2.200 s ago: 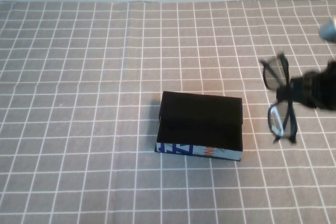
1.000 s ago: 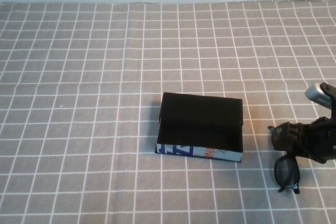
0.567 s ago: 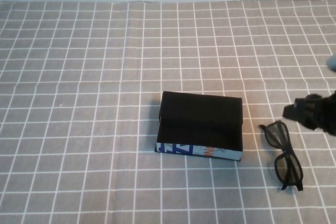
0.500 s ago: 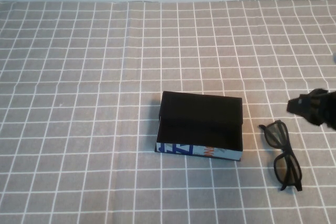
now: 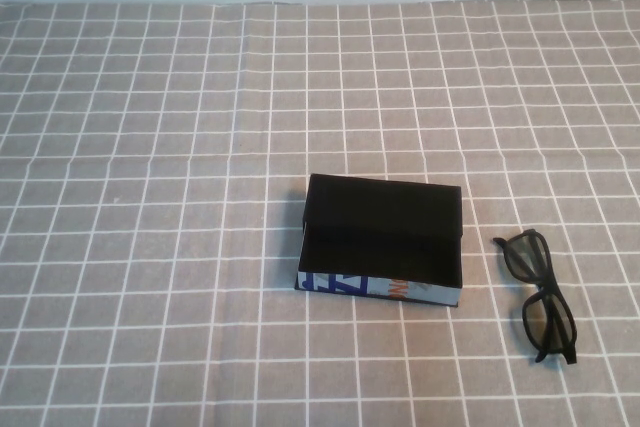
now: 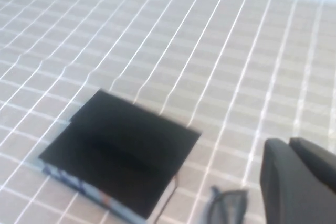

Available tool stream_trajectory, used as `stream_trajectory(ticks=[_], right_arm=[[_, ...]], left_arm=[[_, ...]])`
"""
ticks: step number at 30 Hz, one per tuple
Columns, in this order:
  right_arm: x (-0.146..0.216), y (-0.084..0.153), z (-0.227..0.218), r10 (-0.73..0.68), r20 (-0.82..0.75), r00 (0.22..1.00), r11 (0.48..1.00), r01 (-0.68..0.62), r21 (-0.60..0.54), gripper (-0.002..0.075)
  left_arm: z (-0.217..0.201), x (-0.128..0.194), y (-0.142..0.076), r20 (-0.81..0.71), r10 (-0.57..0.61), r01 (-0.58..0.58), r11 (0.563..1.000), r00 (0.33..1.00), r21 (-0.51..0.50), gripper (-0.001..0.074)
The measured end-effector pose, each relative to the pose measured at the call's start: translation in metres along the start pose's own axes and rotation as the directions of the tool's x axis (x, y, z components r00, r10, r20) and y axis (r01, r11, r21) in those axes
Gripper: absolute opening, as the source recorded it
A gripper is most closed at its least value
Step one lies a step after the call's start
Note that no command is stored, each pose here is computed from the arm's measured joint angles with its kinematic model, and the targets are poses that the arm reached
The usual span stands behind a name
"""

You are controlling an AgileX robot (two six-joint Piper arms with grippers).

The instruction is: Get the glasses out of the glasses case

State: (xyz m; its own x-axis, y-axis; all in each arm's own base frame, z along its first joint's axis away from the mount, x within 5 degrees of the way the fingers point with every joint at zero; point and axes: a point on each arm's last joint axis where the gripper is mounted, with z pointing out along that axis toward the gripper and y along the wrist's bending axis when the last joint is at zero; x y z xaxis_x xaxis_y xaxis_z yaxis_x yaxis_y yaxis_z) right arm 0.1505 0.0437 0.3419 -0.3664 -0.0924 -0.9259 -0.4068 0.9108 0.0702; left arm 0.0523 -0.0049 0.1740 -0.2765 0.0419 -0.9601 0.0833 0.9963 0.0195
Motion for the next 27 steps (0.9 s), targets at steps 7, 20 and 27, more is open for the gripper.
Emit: stream_trajectory(ticks=[7, 20, 27], right_arm=[[-0.005, 0.016, -0.048, -0.056, 0.156, 0.986, 0.998, 0.054, 0.016, -0.0016], [-0.006, 0.023, -0.058, -0.002, 0.212, 0.977, 1.000, 0.009, -0.029, -0.0017], [-0.007, 0.022, -0.059, -0.010, 0.221, 0.975, 1.000, 0.014, -0.015, -0.0018]], left_arm=[[0.000, 0.000, 0.000, 0.000, 0.000, 0.000, 1.000, 1.000, 0.000, -0.0005], [0.000, 0.000, 0.000, 0.000, 0.000, 0.000, 1.000, 1.000, 0.000, -0.0005], [0.000, 0.000, 0.000, 0.000, 0.000, 0.000, 1.000, 1.000, 0.000, -0.0005]])
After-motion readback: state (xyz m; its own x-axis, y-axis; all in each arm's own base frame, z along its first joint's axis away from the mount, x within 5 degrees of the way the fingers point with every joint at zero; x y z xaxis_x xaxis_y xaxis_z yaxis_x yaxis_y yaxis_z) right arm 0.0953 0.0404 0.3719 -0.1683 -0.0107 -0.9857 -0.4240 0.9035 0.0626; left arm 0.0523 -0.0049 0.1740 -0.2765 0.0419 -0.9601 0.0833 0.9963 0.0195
